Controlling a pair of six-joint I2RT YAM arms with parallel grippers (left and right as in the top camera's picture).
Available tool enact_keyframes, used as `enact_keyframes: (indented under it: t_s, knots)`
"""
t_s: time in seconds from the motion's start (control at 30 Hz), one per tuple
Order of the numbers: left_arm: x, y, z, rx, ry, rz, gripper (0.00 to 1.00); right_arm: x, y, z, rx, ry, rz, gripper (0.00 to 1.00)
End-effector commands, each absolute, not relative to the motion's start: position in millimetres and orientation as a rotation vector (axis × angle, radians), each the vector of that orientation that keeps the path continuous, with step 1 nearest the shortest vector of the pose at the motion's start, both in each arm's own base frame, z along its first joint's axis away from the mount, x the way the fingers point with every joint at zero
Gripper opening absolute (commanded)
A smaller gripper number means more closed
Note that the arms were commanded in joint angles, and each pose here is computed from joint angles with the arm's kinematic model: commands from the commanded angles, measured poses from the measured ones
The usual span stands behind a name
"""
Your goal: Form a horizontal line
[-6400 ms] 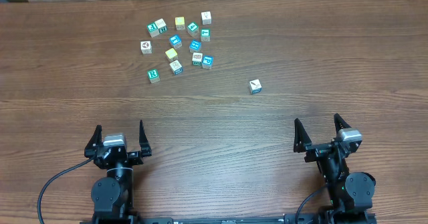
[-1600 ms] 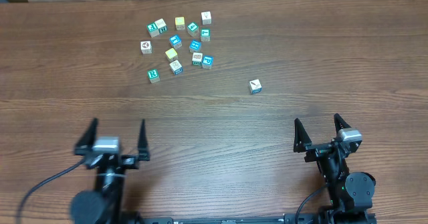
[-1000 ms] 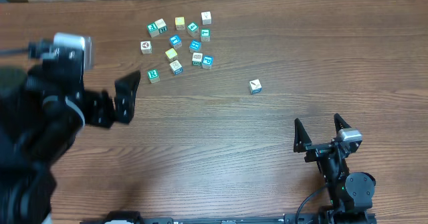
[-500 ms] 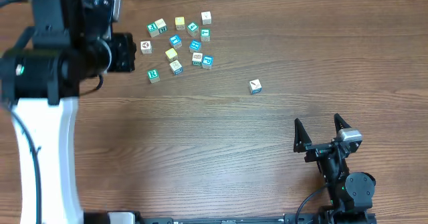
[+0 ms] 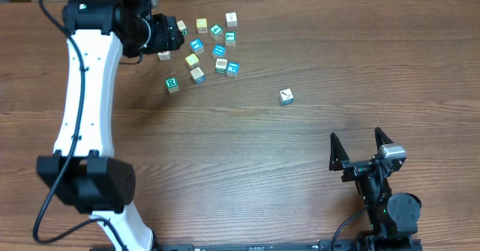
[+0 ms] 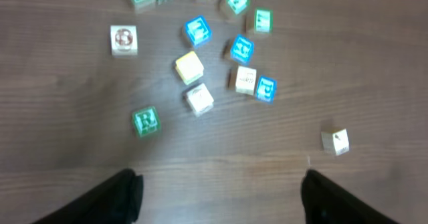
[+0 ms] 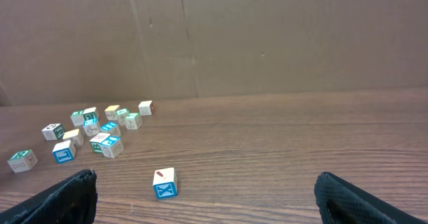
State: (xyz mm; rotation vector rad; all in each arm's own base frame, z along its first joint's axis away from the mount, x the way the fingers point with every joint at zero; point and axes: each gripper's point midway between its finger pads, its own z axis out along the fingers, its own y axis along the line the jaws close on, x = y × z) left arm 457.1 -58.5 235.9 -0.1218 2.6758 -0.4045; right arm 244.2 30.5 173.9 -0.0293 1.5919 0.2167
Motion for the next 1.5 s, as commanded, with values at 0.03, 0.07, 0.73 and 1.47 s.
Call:
enact_keyframes:
  t_s: [0.03, 0.07, 0.73, 1.47]
  knots:
    - [490, -73, 214, -0.108, 2.65, -0.372, 0.74, 244, 30, 171, -0.026, 1.591, 0.218, 1.0]
    - [497, -72, 207, -0.108, 2.646, -0.325, 0.71, 244, 30, 171, -0.026, 1.591, 0.218, 1.0]
    - [583, -93, 57, -0.061, 2.615, -0.022, 0.78, 244, 30, 171, -0.026, 1.591, 0.218, 1.0]
    - [595, -82, 18, -0.18, 2.61, -0.005, 0.36, 244, 30, 171, -0.026, 1.591, 0.218, 1.0]
